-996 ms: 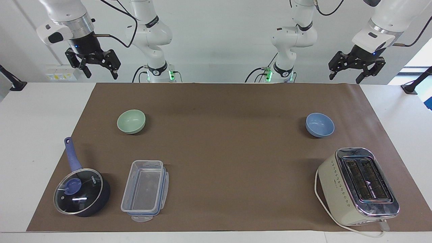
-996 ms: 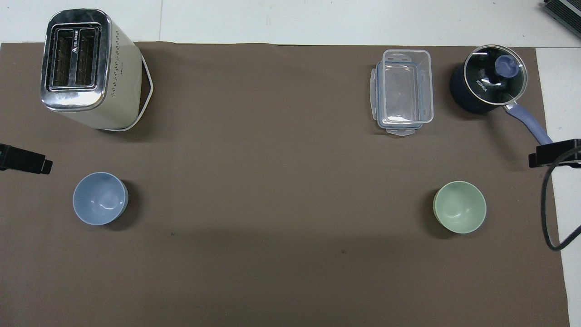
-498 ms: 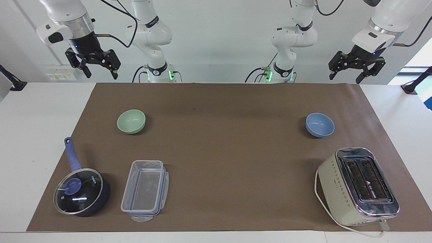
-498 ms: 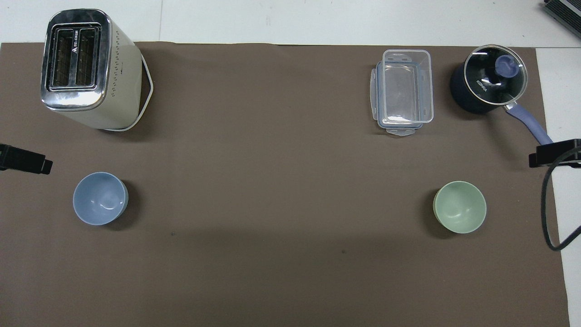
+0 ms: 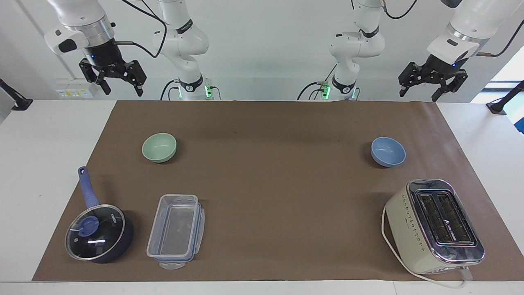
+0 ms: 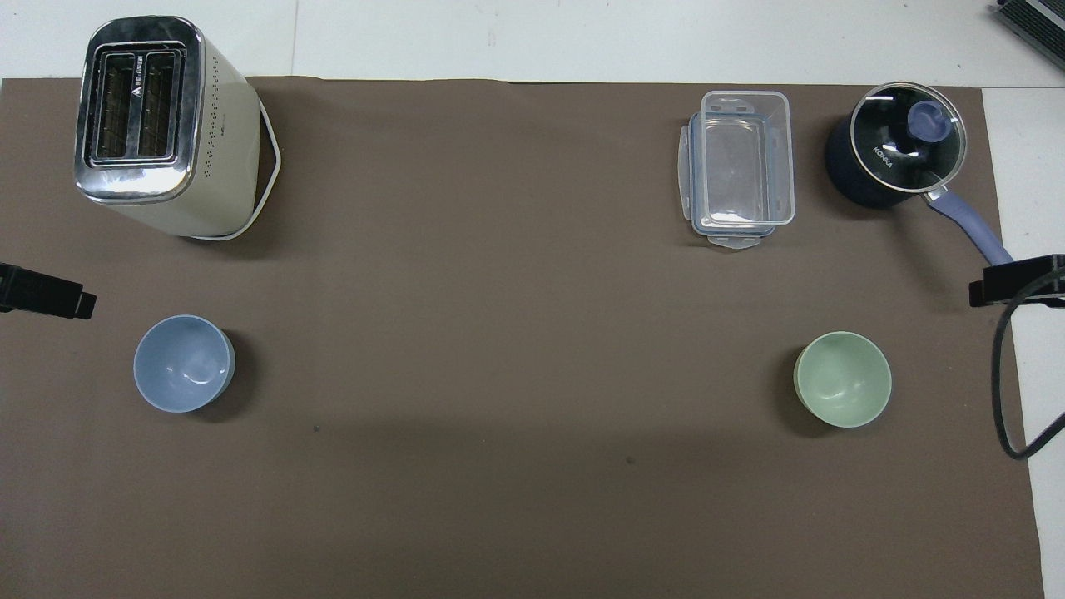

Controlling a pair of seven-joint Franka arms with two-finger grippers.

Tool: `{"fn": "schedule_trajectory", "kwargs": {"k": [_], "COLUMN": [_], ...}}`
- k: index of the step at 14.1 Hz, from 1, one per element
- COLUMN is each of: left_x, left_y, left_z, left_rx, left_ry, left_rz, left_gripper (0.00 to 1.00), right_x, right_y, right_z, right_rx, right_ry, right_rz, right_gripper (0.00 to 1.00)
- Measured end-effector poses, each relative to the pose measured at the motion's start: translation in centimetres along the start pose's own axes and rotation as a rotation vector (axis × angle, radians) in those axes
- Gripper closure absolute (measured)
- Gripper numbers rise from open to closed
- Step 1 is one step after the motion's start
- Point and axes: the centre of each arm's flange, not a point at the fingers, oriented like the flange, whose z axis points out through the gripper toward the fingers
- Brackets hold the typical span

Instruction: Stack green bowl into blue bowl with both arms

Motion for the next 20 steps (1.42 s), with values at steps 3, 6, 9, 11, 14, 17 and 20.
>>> {"fn": "schedule_trajectory", "kwargs": {"k": [3, 6, 9, 11, 14, 17, 20], "left_x": [0.00, 0.00, 0.00, 0.00, -0.02, -0.02, -0.01], "left_y": [0.00, 0.00, 0.00, -0.03, -0.10, -0.10, -0.12], "left_z": [0.00, 0.00, 0.00, 0.00, 0.00, 0.00, -0.02], "left_rx": [0.000, 0.000, 0.000, 0.000, 0.000, 0.000, 0.000], "left_ry": [0.000, 0.000, 0.000, 0.000, 0.000, 0.000, 0.001], "left_rz": [0.000, 0.000, 0.000, 0.000, -0.002, -0.002, -0.002], "left_gripper": [0.00, 0.00, 0.00, 0.00, 0.00, 0.00, 0.00], "right_x": [0.00, 0.00, 0.00, 0.00, 0.00, -0.01, 0.02], "right_y": [0.00, 0.00, 0.00, -0.02, -0.13, -0.30, -0.28], "right_z": [0.00, 0.05, 0.06, 0.06, 0.06, 0.08, 0.28], "right_rx": [0.000, 0.000, 0.000, 0.000, 0.000, 0.000, 0.000], "right_ry": [0.000, -0.001, -0.001, -0.001, -0.001, -0.002, -0.004], "right_rz": [0.000, 0.000, 0.000, 0.000, -0.003, -0.011, -0.013], "right_gripper": [0.00, 0.00, 0.00, 0.00, 0.00, 0.00, 0.00]}}
